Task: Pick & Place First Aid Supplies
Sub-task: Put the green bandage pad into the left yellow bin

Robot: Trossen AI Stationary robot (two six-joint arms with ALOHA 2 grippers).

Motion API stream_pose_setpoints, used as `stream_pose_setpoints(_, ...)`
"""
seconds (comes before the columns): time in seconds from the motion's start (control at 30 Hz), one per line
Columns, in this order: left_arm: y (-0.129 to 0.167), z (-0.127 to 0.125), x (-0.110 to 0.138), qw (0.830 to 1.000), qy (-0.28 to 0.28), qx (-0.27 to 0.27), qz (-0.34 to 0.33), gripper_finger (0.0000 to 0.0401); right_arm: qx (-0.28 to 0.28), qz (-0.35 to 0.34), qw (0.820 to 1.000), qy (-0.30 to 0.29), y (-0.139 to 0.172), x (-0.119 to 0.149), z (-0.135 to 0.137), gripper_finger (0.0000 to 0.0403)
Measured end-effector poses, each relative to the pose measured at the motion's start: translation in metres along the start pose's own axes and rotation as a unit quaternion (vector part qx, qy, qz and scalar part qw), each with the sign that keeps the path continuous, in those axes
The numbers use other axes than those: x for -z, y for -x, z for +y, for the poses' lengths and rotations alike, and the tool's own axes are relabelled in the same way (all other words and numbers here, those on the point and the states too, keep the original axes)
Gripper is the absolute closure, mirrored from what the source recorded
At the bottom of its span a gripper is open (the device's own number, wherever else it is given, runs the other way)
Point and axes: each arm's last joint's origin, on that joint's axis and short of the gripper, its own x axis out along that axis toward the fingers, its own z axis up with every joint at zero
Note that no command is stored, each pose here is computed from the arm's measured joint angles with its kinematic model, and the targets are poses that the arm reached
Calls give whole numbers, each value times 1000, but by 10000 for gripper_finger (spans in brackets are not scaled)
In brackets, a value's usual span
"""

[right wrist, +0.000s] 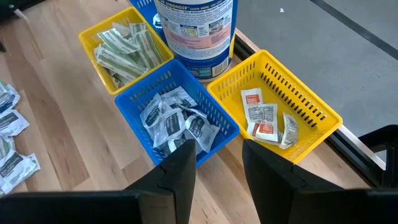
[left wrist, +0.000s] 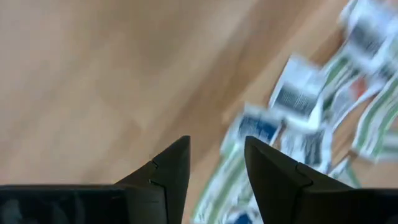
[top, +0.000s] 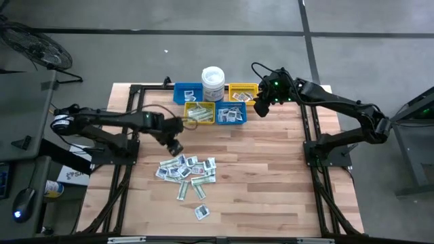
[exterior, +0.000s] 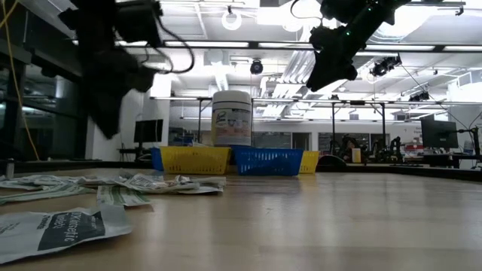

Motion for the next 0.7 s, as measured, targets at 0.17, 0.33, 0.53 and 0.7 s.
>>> stream_pose_setpoints(0.17,-18,1,24,997,54,4,63,249,0,0,1000,0,0,0,0,277)
stream_pose_setpoints(0.33,-20,7,45,991,115,3,71,249,0,0,1000,0,0,0,0,277)
stream_pose_setpoints(0.53,-11,18,67,981,188,16,38,249,0,0,1000,-1,0,0,0,277)
stream_pose_setpoints(0.7,-15,28,86,964,260,50,27,249,0,0,1000,-1,0,0,0,277)
